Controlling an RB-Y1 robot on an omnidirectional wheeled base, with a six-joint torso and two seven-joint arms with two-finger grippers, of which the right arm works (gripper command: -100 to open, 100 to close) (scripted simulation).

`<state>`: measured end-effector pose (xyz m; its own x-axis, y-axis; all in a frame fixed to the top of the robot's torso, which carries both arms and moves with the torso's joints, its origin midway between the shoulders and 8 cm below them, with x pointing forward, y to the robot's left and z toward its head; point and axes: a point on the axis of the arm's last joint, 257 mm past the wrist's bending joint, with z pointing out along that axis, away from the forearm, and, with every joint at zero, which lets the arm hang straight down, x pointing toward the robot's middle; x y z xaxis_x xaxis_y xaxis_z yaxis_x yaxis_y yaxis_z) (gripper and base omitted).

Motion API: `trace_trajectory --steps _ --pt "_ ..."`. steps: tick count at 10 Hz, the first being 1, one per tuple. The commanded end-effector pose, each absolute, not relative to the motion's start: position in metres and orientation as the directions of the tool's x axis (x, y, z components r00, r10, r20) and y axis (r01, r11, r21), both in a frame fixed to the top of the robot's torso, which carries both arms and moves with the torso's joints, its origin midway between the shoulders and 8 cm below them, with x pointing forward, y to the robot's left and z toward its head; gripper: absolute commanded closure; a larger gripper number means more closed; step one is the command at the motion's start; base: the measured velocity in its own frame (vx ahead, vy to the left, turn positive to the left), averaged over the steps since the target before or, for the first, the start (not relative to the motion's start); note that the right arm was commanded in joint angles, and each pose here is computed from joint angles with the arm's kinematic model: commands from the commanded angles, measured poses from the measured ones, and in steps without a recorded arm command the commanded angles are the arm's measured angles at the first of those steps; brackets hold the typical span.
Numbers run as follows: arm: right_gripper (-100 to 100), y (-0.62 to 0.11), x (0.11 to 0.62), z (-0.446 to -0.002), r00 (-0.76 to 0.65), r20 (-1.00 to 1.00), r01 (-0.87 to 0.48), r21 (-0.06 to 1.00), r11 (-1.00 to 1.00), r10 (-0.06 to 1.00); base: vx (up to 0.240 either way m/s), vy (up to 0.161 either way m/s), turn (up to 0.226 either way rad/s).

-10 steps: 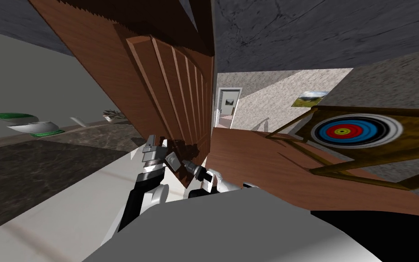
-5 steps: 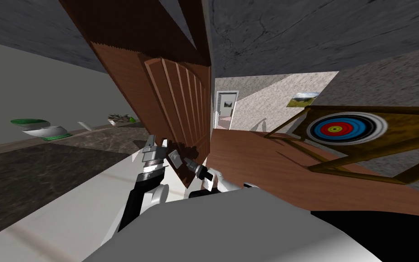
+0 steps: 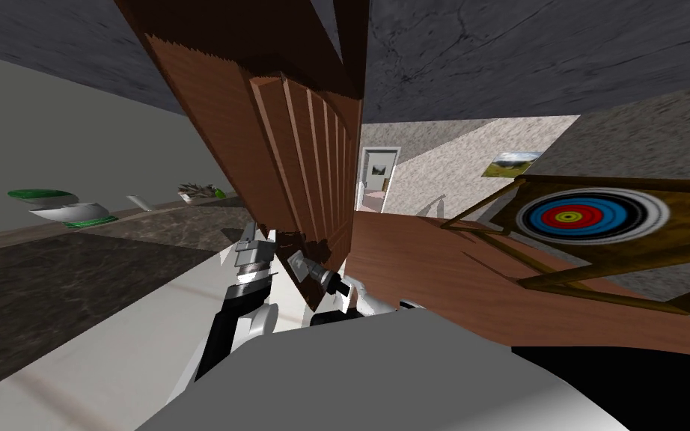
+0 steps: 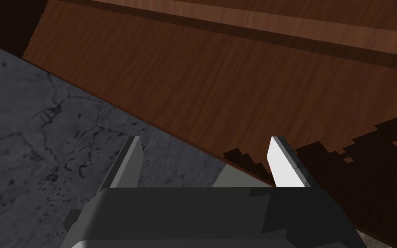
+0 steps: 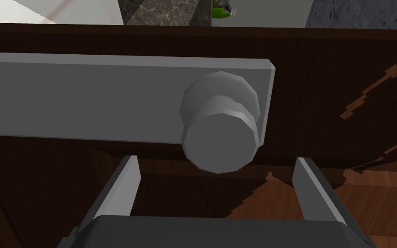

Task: Push the door open

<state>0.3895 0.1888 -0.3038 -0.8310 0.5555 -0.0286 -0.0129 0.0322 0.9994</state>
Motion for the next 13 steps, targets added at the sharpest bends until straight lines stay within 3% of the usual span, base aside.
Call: trace_trajectory --steps 1,2,3,8,9,13 --pt "-100 0.197 0.389 -0.297 -0.831 -0.02 -0.013 1.0 0.017 0.555 0.111 0.154 0.027" --pt "-100 0.193 0.388 -0.299 -0.831 -0.023 -0.013 1.0 0.022 0.555 0.045 0.068 -0.003" --pt "100 0.193 0.388 -0.299 -0.831 -0.023 -0.013 1.0 0.022 0.555 -0.009 -0.01 -0.002" --pt "100 0.193 0.388 -0.299 -0.831 -0.023 -0.013 1.0 0.022 0.555 -0.009 -0.014 0.001" --pt "-100 0.174 0.4 -0.308 -0.812 -0.033 -0.01 0.999 0.042 0.582 -0.125 -0.039 -0.145" --pt "-100 0.173 0.404 -0.302 -0.801 -0.018 -0.005 1.0 0.023 0.598 -0.163 -0.037 -0.067"
